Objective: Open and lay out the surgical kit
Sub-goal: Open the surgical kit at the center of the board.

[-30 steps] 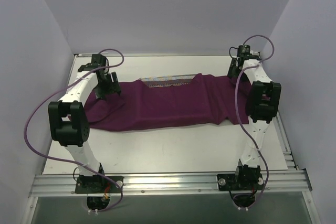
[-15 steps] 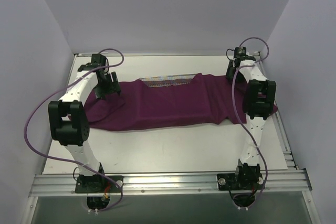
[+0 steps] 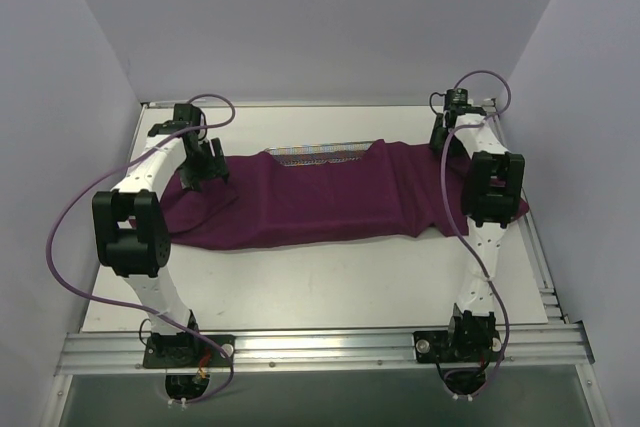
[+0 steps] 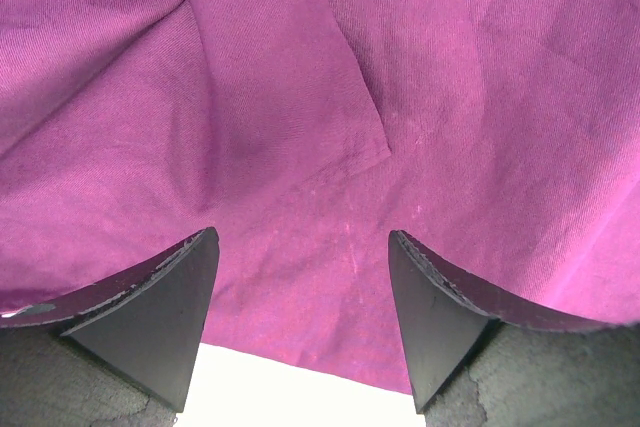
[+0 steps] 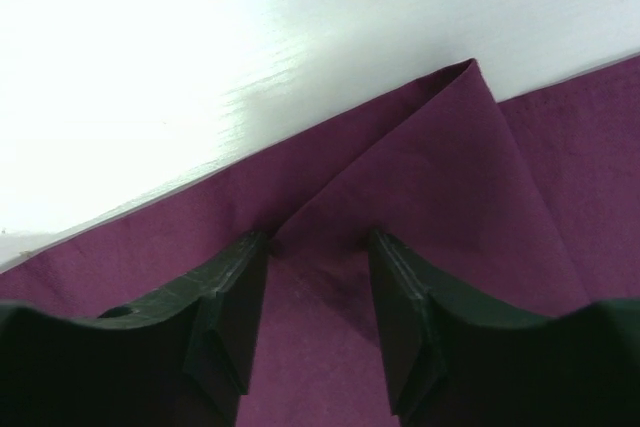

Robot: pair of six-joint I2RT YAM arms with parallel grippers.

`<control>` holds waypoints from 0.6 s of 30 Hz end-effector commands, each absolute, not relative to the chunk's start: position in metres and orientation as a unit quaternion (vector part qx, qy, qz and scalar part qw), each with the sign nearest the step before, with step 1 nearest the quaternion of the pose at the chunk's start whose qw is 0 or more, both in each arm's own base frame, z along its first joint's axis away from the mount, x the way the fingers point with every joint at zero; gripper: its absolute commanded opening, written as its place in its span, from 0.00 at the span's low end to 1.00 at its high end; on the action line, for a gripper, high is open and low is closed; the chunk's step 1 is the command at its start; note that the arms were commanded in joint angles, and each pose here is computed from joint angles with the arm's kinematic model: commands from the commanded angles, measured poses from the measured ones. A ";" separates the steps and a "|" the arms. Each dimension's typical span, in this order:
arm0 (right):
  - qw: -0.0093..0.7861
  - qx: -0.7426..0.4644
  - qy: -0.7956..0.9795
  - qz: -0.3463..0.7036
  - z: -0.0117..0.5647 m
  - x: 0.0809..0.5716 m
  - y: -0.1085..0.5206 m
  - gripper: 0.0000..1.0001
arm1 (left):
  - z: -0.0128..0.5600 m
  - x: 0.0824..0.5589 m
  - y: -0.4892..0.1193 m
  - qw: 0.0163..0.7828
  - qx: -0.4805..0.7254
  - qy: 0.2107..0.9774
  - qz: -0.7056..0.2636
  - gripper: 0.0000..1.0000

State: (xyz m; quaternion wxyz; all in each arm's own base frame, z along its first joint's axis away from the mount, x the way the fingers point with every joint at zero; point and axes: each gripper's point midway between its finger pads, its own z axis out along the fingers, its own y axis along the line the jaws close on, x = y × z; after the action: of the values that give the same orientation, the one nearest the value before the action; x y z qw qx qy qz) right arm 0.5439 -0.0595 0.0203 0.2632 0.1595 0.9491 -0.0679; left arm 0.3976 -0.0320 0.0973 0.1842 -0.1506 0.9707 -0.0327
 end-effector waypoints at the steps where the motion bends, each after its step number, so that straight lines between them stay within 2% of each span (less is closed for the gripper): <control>1: 0.268 0.152 0.948 -0.079 0.027 0.546 -0.053 0.44 | 0.113 0.409 -0.027 0.206 -0.146 0.967 -0.035 0.77; 3: 0.268 0.151 0.948 -0.081 0.027 0.547 -0.054 0.37 | 0.112 0.408 -0.027 0.206 -0.146 0.967 -0.035 0.77; 15: 0.251 0.151 0.953 -0.083 0.010 0.547 -0.055 0.36 | 0.113 0.405 -0.025 0.205 -0.149 0.967 -0.036 0.77; 16: 0.248 0.153 0.953 -0.083 0.009 0.546 -0.056 0.35 | 0.113 0.404 -0.025 0.204 -0.149 0.967 -0.036 0.77; 18: 0.248 0.155 0.953 -0.082 0.009 0.547 -0.058 0.24 | 0.112 0.403 -0.025 0.202 -0.149 0.967 -0.036 0.77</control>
State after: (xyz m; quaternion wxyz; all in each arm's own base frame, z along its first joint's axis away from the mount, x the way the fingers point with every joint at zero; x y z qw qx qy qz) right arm 0.5496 -0.0520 0.0164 0.2637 0.1502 0.9503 -0.0691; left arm 0.3978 -0.0271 0.0972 0.1840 -0.1561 0.9699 -0.0314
